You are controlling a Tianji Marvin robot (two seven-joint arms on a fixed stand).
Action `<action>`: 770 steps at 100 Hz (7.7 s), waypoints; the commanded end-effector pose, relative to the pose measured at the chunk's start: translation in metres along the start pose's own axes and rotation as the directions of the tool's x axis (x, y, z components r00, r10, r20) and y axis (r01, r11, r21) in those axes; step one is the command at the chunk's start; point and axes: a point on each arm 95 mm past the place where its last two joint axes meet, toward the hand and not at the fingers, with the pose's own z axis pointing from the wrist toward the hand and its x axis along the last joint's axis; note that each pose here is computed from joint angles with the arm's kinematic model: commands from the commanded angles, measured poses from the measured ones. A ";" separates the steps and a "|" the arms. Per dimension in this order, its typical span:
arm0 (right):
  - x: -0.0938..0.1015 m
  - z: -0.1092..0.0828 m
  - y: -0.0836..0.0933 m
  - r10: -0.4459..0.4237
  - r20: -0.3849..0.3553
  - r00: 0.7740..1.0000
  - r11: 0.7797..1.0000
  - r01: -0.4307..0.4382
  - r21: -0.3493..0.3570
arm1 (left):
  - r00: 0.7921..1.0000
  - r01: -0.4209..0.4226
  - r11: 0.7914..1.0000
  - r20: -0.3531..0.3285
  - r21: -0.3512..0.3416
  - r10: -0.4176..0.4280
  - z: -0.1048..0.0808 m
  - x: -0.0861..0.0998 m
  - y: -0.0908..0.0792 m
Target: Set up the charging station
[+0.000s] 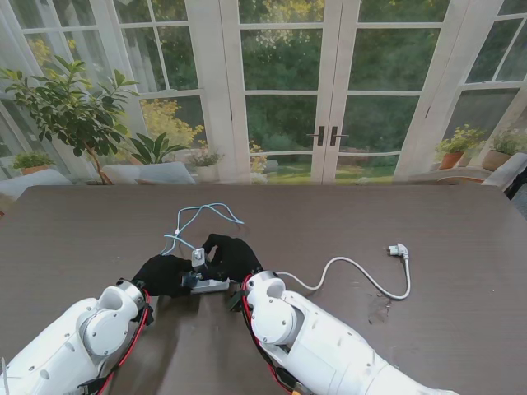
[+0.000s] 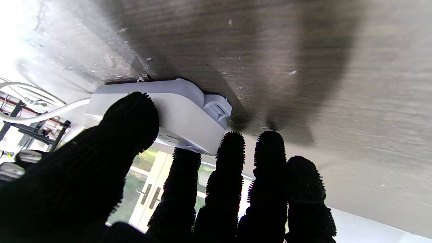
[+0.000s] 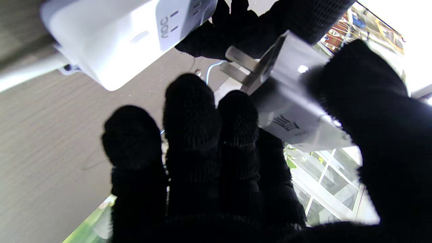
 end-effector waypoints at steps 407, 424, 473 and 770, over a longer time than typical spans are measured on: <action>-0.037 0.006 -0.038 -0.283 -0.141 0.949 0.954 0.294 0.059 | 1.000 0.027 0.994 -0.006 -0.101 -0.028 -0.008 0.001 0.017; -0.037 0.007 -0.038 -0.288 -0.145 0.947 0.954 0.296 0.037 | 1.000 0.029 0.994 -0.006 -0.104 -0.030 -0.008 0.001 0.017; -0.044 0.005 -0.039 -0.319 -0.173 0.932 0.942 0.332 0.055 | 1.000 0.029 0.994 -0.008 -0.107 -0.030 -0.008 0.001 0.017; -0.013 0.015 0.002 -0.569 -0.167 0.805 0.811 0.583 0.045 | 0.999 0.031 0.993 -0.011 -0.118 -0.032 -0.007 0.003 0.021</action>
